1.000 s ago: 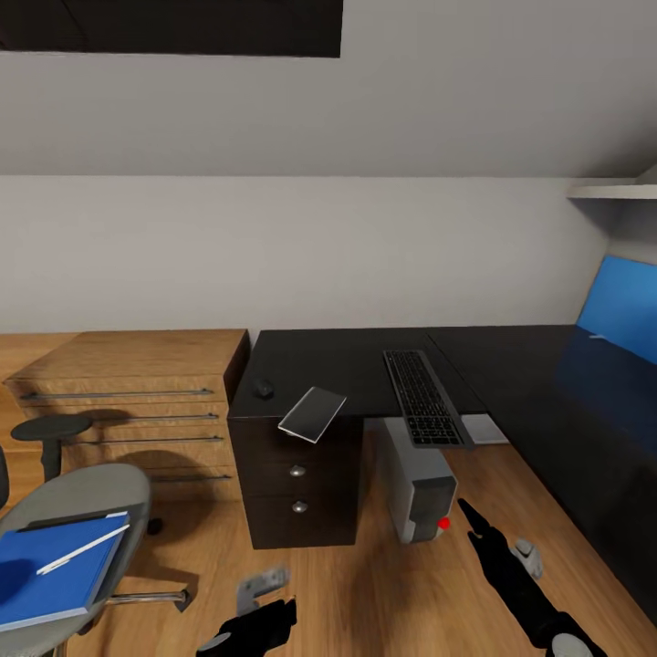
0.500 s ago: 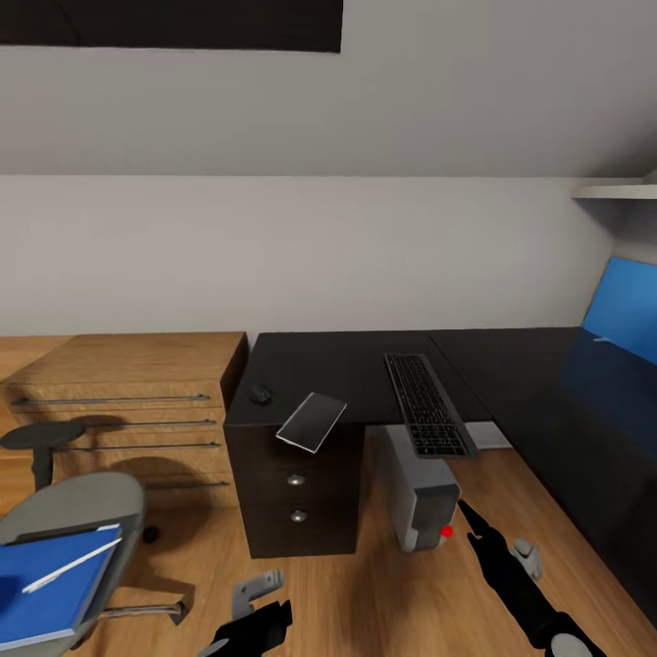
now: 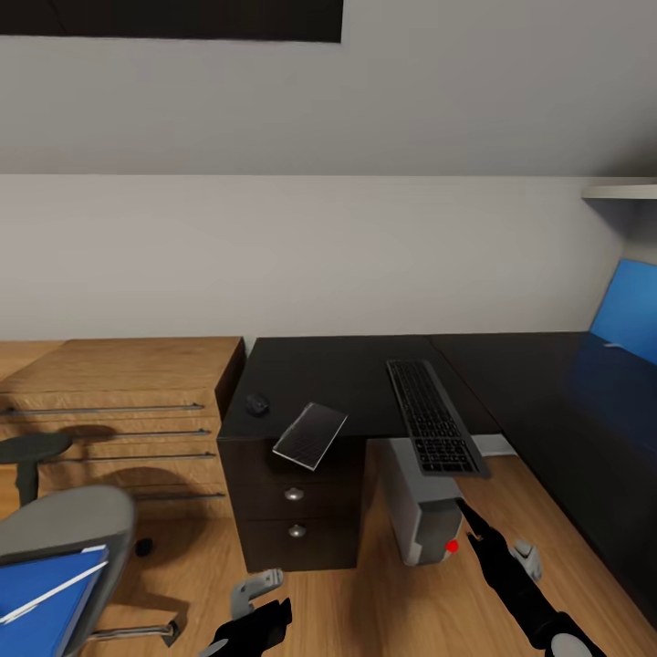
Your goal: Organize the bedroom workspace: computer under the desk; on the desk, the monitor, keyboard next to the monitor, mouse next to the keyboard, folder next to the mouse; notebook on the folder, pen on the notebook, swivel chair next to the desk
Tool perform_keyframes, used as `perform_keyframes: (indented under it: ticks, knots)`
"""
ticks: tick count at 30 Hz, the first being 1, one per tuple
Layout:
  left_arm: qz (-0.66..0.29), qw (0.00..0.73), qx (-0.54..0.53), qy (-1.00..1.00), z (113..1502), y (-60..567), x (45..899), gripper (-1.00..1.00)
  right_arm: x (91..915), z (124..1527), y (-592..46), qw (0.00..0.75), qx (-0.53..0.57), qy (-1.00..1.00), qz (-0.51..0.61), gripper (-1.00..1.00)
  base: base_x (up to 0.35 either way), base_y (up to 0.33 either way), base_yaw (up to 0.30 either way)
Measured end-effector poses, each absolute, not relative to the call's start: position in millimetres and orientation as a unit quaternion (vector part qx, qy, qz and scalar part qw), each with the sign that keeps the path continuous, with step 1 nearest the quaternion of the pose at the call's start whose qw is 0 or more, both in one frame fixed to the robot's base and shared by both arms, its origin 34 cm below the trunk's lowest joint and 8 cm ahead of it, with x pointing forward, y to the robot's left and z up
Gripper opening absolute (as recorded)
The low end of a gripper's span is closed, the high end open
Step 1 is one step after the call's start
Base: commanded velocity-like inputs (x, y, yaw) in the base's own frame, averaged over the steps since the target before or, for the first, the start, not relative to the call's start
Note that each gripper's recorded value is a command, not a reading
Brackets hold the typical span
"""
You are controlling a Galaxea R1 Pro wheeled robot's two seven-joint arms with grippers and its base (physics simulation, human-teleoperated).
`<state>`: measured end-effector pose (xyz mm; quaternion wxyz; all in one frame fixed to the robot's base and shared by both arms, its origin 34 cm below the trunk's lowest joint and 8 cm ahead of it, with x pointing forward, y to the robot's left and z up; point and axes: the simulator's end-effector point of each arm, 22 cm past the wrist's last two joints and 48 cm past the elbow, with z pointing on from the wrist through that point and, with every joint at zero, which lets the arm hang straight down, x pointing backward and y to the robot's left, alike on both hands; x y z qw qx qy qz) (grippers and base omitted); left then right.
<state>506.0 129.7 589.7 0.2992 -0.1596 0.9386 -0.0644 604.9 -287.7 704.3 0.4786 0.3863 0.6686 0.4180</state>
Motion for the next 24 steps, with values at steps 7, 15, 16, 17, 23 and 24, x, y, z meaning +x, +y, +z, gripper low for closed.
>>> perform_keyframes:
  ticks: [7, 15, 16, 17, 23, 24]
  knots:
    - [-0.065, 0.299, -0.160, 0.939, 589.5, 129.6, 506.2, 1.00, 604.7, 702.8, -287.5, 0.478, 0.387, 0.669, 0.417, 1.00, 0.083, 0.000, 0.000]
    - [-0.065, 0.300, -0.160, 0.938, 589.7, 128.9, 506.3, 1.00, 604.7, 702.4, -287.4, 0.477, 0.388, 0.669, 0.417, 1.00, 0.005, 0.000, 0.000]
    - [-0.065, 0.301, -0.161, 0.938, 590.0, 129.1, 506.6, 1.00, 604.7, 702.4, -287.4, 0.477, 0.388, 0.669, 0.417, 1.00, 0.000, 0.000, 0.000]
    - [-0.066, 0.306, -0.166, 0.935, 590.7, 129.9, 507.3, 1.00, 604.7, 702.4, -287.4, 0.477, 0.388, 0.669, 0.417, 1.00, 0.000, 0.000, 0.000]
    - [-0.078, 0.347, -0.193, 0.915, 596.7, 120.5, 502.2, 1.00, 604.7, 702.3, -287.4, 0.477, 0.388, 0.669, 0.417, 1.00, 0.000, 0.000, 0.000]
    - [-0.080, 0.350, -0.190, 0.914, 597.3, 118.3, 501.2, 1.00, 604.7, 702.3, -287.4, 0.477, 0.388, 0.669, 0.417, 1.00, 0.000, 0.000, 0.000]
